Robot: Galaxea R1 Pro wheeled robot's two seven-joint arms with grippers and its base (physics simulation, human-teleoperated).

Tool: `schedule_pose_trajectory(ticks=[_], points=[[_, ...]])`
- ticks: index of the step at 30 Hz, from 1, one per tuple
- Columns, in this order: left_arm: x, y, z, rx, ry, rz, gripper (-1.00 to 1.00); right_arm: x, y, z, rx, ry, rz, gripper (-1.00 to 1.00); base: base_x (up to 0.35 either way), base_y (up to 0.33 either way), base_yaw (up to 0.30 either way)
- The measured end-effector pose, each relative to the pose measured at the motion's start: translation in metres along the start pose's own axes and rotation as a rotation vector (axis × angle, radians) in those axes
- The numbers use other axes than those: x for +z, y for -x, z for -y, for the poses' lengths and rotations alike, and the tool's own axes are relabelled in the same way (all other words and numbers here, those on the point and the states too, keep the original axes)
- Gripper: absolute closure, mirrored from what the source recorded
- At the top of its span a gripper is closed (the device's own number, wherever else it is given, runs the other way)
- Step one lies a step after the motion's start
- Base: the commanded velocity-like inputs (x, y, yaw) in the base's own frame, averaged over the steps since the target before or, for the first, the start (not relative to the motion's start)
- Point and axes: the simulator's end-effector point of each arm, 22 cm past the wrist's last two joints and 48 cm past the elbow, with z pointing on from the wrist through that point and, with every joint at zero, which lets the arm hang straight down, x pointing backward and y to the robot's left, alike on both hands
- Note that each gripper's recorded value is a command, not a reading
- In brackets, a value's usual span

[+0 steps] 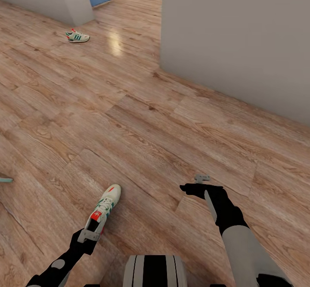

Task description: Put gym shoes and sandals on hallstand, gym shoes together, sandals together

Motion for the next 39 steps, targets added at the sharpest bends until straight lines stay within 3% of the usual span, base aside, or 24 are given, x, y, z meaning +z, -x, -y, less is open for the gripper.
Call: schedule_pose_trajectory(ticks=[20,26,29,31,36,37,38,39], points=[[-0.011,0.04,-0.01,0.006,0.022,0.073,1.0,-0.032,0.036,-0.01,-0.015,0.006,0.072,-1.0,0.0,0.0,0.0],[-0.014,0.072,-0.023,0.017,0.048,0.121,1.0,-0.047,0.055,-0.013,-0.023,0.009,0.113,-1.0,0.0,0.0,0.0],[-0.01,0.113,-0.032,0.0,0.084,0.095,1.0,-0.056,0.067,-0.014,-0.027,0.008,0.141,-1.0,0.0,0.0,0.0],[-0.013,0.149,-0.036,-0.014,0.108,0.114,1.0,-0.064,0.08,-0.015,-0.033,0.005,0.17,-1.0,0.0,0.0,0.0],[-0.031,0.241,-0.015,-0.055,0.079,0.226,1.0,-0.084,0.104,-0.016,-0.046,-0.004,0.229,-1.0,0.0,0.0,0.0],[-0.039,0.263,-0.01,-0.07,0.072,0.259,1.0,-0.087,0.108,-0.017,-0.048,-0.005,0.238,-1.0,0.0,0.0,0.0],[-0.052,0.297,0.005,-0.116,0.055,0.274,1.0,-0.091,0.113,-0.017,-0.05,-0.007,0.249,-1.0,0.0,0.0,0.0],[-0.062,0.313,0.004,-0.134,0.06,0.287,1.0,-0.094,0.115,-0.018,-0.052,-0.006,0.255,-1.0,0.0,0.0,0.0]])
